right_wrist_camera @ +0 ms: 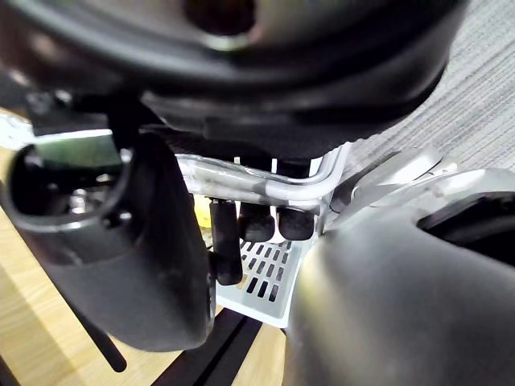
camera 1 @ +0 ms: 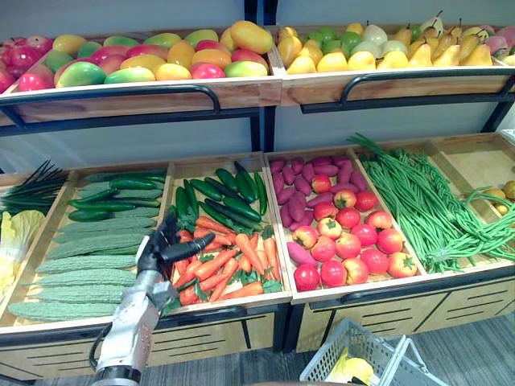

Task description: Pick vegetable in the basket

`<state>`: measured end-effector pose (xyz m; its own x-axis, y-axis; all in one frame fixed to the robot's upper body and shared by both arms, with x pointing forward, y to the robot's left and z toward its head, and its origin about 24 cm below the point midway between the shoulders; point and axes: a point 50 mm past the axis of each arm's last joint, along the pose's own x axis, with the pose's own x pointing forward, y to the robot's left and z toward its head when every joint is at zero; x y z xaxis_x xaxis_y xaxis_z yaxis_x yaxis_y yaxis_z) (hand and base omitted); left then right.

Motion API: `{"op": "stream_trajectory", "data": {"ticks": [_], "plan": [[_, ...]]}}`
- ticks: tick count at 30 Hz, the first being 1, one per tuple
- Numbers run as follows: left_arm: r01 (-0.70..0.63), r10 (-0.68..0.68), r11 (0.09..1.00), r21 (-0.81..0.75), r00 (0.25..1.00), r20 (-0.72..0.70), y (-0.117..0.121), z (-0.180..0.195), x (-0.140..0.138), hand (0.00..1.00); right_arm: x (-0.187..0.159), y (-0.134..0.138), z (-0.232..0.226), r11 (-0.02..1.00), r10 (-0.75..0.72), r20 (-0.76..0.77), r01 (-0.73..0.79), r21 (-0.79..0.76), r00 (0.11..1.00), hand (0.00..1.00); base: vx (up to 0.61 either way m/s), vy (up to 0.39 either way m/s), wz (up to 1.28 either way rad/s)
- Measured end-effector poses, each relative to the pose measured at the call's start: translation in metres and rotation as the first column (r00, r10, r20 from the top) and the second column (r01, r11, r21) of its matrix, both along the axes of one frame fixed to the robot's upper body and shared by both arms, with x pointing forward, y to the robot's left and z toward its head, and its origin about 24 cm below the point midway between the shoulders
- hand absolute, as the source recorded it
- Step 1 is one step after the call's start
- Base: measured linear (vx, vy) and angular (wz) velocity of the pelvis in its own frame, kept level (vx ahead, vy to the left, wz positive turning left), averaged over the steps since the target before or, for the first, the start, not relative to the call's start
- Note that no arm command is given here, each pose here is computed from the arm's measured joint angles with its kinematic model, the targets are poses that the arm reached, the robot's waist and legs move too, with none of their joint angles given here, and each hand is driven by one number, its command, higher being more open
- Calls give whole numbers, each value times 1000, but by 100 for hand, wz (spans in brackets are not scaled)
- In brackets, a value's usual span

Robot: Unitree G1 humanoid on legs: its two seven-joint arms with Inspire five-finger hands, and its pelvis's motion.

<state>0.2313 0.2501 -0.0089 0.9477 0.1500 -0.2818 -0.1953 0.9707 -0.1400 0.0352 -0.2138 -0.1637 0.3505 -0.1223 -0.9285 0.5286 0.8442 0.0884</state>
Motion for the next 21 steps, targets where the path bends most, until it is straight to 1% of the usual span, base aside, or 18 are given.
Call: {"op": "stream_trajectory", "data": {"ticks": [4,6,11,17,21], "plan": [[-16,23,998,57,992,-127,-9,-30,-18,100,3,6,-1,1000,0,9,-1,12,1000,0,-26,-26,0],[-40,63,990,138,984,-164,-14,-41,-24,100,4,7,-1,1000,0,15,0,14,1000,0,-19,-36,8],[-56,93,976,210,980,-173,-19,-49,-29,100,5,7,0,1000,0,21,0,11,1000,0,-8,-11,4],[-87,130,956,280,982,-140,-29,-54,-29,100,6,10,-1,1000,-2,21,1,19,1000,0,0,0,0],[-104,149,950,294,979,-138,-34,-57,-30,100,7,11,-1,1000,-1,23,1,21,1000,0,-12,-10,0]]}}
